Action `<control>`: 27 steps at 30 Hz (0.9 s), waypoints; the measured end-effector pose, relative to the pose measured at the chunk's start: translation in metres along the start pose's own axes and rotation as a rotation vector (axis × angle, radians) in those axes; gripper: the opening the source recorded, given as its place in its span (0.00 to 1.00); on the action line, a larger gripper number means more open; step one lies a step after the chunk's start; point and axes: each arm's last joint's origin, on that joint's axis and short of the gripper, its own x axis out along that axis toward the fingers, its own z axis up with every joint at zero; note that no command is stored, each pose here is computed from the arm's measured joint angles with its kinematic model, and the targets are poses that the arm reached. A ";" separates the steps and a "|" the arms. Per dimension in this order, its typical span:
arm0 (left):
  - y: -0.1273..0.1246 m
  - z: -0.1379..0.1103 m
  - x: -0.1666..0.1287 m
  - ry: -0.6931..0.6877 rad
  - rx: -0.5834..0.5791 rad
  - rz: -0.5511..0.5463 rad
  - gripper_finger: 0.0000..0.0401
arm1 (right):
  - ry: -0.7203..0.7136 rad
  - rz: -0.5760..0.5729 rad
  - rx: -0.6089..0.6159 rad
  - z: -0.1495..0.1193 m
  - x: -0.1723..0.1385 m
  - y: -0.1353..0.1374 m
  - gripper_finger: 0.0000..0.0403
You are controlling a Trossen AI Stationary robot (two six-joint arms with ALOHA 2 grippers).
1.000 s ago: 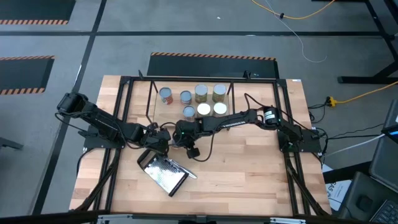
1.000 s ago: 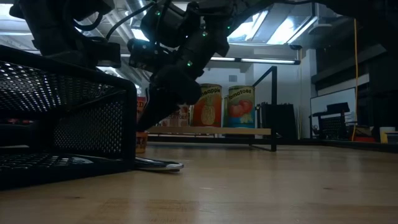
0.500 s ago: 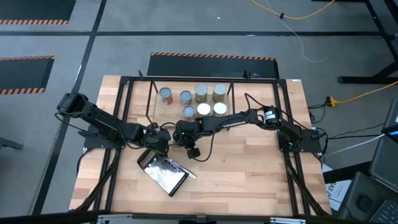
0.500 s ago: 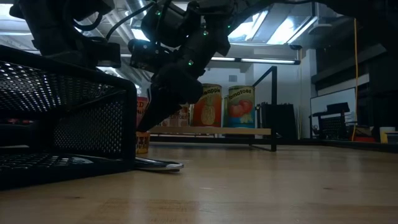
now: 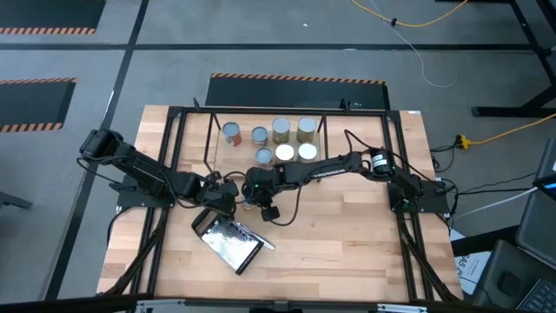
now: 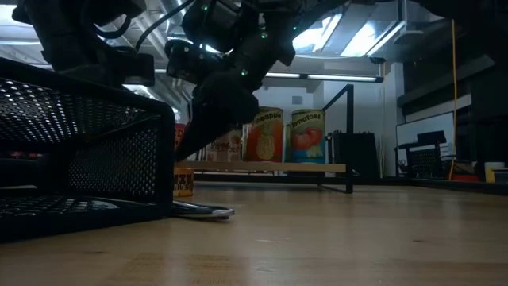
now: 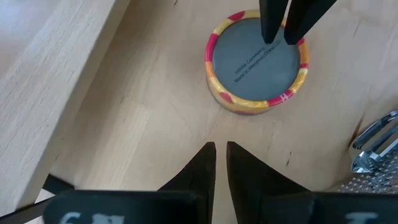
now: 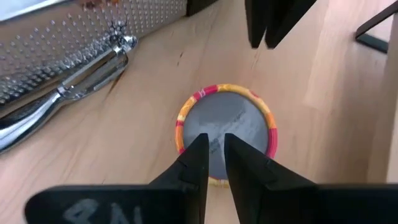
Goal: Pick and place cans onto a shelf
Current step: Put the canned pineapple rings on the shelf
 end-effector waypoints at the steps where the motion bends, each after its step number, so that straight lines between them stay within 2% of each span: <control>1: 0.000 0.000 0.000 -0.002 -0.001 -0.001 0.08 | -0.002 0.000 0.000 0.001 -0.001 0.000 0.14; 12: -0.001 0.002 0.000 -0.022 -0.008 -0.014 0.02 | 0.055 0.013 0.005 0.000 -0.014 0.005 0.14; 27: -0.003 0.003 0.000 -0.033 -0.024 -0.032 0.00 | 0.089 0.022 0.040 -0.023 0.004 0.010 0.14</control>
